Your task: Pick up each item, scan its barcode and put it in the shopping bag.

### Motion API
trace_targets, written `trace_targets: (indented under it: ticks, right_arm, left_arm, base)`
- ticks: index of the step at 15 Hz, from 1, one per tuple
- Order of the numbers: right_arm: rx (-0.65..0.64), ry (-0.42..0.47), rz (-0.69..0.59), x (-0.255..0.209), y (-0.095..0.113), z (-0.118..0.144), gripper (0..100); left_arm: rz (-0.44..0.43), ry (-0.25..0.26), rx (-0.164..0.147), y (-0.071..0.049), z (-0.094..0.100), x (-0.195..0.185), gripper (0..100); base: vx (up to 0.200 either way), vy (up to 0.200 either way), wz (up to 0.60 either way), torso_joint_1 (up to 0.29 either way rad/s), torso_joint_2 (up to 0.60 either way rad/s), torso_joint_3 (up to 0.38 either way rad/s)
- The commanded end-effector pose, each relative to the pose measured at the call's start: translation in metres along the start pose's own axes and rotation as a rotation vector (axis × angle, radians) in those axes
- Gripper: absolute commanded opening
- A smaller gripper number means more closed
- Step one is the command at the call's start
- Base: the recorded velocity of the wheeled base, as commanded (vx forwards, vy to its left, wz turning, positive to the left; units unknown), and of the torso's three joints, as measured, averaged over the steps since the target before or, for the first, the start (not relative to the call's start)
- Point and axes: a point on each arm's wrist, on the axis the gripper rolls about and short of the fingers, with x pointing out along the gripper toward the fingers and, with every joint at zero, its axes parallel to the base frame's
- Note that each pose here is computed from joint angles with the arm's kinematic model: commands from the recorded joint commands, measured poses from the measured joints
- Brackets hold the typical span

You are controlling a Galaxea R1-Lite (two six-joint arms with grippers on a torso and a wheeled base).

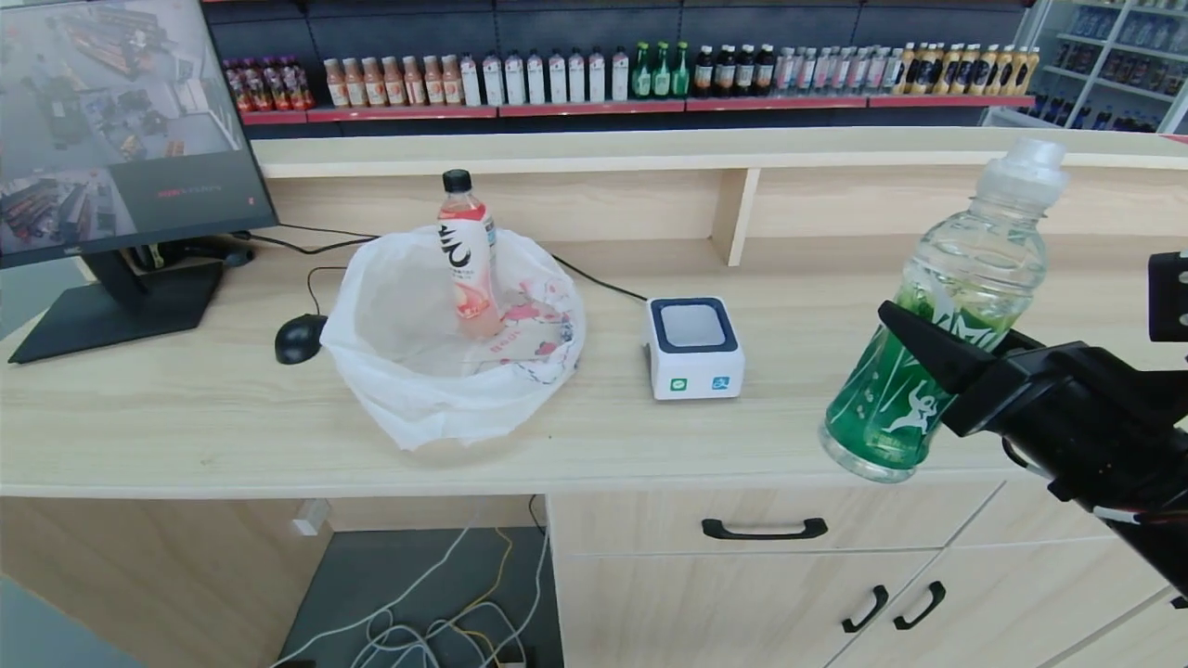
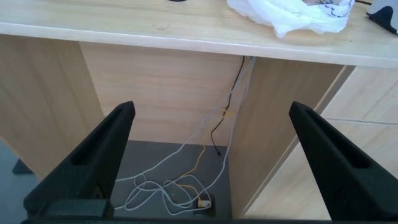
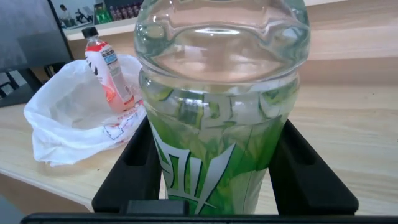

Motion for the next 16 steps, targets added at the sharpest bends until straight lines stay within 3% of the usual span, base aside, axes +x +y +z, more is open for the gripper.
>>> trace_targets:
  ticks: [1,5,9,16]
  right_arm:
    - [0.002,-0.003,0.001,-0.001,0.000,0.001,0]
    - [0.002,-0.014,0.006,0.004,0.001,0.003,0]
    - [0.032,-0.088,0.025,0.027,0.005,0.018,0]
    - [0.170,-0.127,0.031,0.086,0.005,0.020,0]
  left_arm:
    - [0.001,0.000,0.001,0.000,0.000,0.000,100]
    - [0.001,0.000,0.004,0.000,0.000,0.000,100]
    - [0.001,0.000,0.007,0.000,0.000,0.000,100]
    - [0.001,0.000,0.007,0.000,0.000,0.000,100]
  base:
    - [0.000,0.200,0.00,0.002,0.00,0.007]
    - [0.000,0.200,0.00,0.004,0.00,0.000]
    - [0.000,0.000,0.00,0.000,0.00,0.000]
    - [0.000,0.000,0.00,0.000,0.00,0.000]
